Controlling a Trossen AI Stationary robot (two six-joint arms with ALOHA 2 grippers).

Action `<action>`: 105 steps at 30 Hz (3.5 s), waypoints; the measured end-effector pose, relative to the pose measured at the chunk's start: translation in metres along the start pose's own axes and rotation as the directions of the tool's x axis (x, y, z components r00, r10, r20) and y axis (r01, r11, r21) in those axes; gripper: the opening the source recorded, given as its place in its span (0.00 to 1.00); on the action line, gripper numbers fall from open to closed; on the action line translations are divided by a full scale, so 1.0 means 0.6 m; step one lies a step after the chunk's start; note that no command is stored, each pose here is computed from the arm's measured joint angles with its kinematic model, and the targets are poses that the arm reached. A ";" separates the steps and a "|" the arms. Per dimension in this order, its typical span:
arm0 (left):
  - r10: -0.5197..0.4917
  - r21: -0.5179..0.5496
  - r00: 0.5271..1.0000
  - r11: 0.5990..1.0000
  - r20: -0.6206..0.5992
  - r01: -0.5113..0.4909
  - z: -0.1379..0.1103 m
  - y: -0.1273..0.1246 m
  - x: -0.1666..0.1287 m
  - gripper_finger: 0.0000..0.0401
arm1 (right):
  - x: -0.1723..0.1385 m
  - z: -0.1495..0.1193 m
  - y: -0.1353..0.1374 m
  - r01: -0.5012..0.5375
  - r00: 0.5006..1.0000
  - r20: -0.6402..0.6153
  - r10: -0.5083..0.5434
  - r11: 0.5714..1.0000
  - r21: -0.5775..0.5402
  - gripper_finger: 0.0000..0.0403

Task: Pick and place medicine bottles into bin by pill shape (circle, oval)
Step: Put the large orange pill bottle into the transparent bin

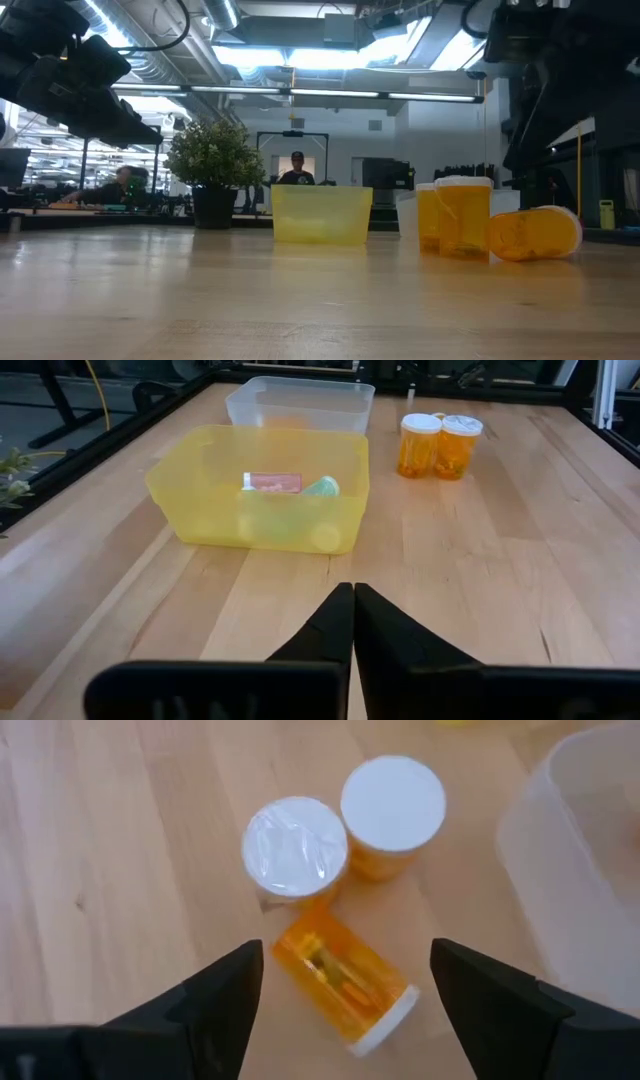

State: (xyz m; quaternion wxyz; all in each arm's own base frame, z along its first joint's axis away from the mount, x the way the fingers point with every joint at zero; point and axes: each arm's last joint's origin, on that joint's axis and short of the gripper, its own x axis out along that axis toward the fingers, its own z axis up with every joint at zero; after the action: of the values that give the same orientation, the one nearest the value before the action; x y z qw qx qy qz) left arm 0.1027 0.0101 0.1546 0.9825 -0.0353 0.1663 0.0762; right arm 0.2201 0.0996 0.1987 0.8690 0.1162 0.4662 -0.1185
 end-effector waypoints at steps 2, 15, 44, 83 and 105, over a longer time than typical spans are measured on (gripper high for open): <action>0.000 0.000 1.000 1.000 0.000 0.000 0.000 0.000 0.000 0.02 | 0.002 0.004 -0.005 -0.007 1.000 -0.016 0.006 0.999 -0.054 0.72; 0.000 0.000 1.000 1.000 0.000 0.000 0.000 0.000 0.000 0.05 | -0.012 0.066 0.005 0.029 0.969 -0.232 -0.081 0.975 -0.219 0.72; 0.000 0.000 1.000 1.000 0.000 0.000 0.000 0.000 0.000 0.05 | 0.106 0.039 0.036 0.011 0.893 -0.421 -0.160 0.942 -0.335 0.72; 0.000 0.000 1.000 1.000 0.000 0.000 0.000 0.000 0.000 0.03 | 0.111 0.023 0.030 0.111 0.779 -0.576 -0.250 0.958 -0.265 0.44; 0.000 0.000 1.000 1.000 0.000 0.000 0.000 0.000 0.000 0.05 | 0.011 0.195 -0.070 0.620 0.643 -0.506 -0.575 0.778 -0.097 0.45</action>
State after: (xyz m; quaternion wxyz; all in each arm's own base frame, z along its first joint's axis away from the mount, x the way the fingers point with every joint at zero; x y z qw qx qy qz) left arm 0.1027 0.0101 0.1545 0.9825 -0.0353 0.1665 0.0762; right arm 0.3019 0.0228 0.2523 0.6197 0.0196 0.6844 -0.3835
